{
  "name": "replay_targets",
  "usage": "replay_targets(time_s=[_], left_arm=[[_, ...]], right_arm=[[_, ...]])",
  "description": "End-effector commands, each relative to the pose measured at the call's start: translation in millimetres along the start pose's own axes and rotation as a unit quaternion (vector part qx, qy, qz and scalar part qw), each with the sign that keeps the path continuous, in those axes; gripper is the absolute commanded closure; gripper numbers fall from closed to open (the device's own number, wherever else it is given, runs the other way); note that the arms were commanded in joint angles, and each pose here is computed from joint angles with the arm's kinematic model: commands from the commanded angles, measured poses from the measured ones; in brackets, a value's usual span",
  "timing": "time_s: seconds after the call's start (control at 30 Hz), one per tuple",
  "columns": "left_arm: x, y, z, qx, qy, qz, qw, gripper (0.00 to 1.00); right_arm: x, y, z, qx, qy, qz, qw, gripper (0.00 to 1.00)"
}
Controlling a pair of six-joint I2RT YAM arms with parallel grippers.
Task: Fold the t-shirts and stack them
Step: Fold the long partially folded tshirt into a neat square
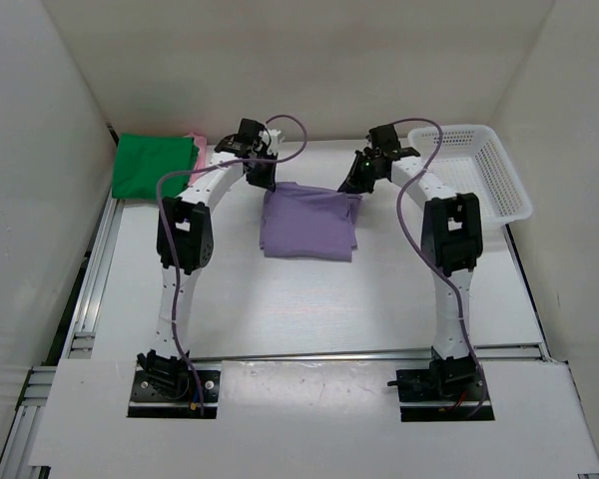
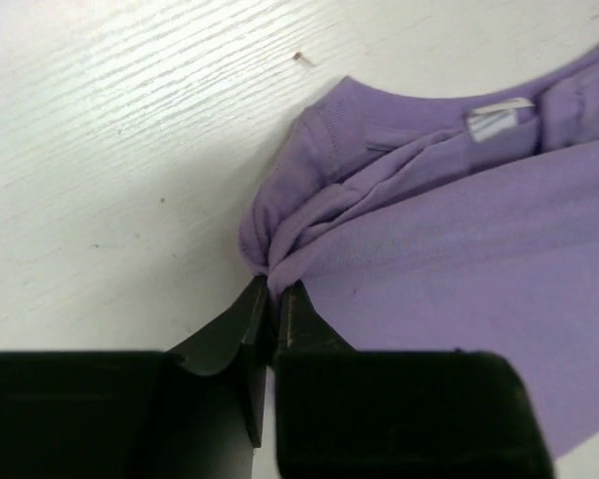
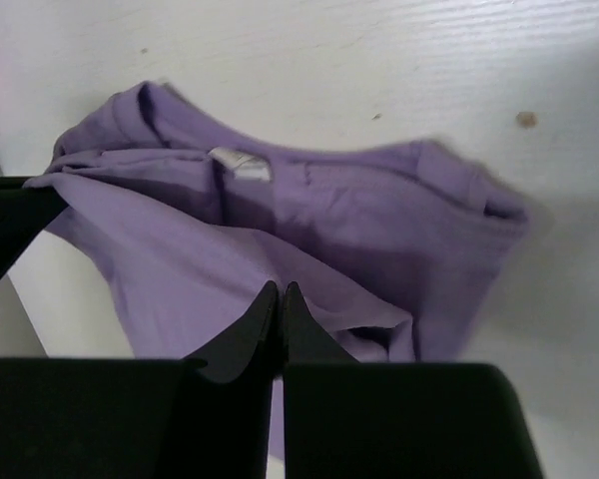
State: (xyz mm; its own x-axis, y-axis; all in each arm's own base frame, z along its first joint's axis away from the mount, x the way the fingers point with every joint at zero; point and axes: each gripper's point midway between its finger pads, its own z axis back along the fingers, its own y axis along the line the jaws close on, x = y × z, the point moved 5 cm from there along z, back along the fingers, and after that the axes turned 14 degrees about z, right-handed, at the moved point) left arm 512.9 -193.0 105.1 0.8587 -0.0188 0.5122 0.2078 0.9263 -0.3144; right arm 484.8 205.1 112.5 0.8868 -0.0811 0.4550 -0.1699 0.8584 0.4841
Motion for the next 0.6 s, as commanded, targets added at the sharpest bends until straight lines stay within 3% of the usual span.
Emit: replay_targets(time_s=[0.0, 0.13, 0.27, 0.57], left_arm=[[37, -22, 65, 0.011, -0.078, -0.022, 0.997, 0.82], [31, -32, 67, 0.010, -0.076, -0.030, 0.997, 0.82], [37, -46, 72, 0.000, -0.088, -0.040, 0.995, 0.90], [55, -46, 42, -0.006, -0.105, -0.043, 0.994, 0.87]], right_arm=[[25, 24, 52, -0.004, -0.065, 0.025, 0.998, 1.00], [20, 22, 52, -0.005, -0.062, 0.024, 0.998, 1.00], [18, 19, 56, -0.022, -0.067, 0.016, 0.997, 1.00], [45, -12, 52, -0.121, -0.129, -0.030, 0.984, 1.00]])
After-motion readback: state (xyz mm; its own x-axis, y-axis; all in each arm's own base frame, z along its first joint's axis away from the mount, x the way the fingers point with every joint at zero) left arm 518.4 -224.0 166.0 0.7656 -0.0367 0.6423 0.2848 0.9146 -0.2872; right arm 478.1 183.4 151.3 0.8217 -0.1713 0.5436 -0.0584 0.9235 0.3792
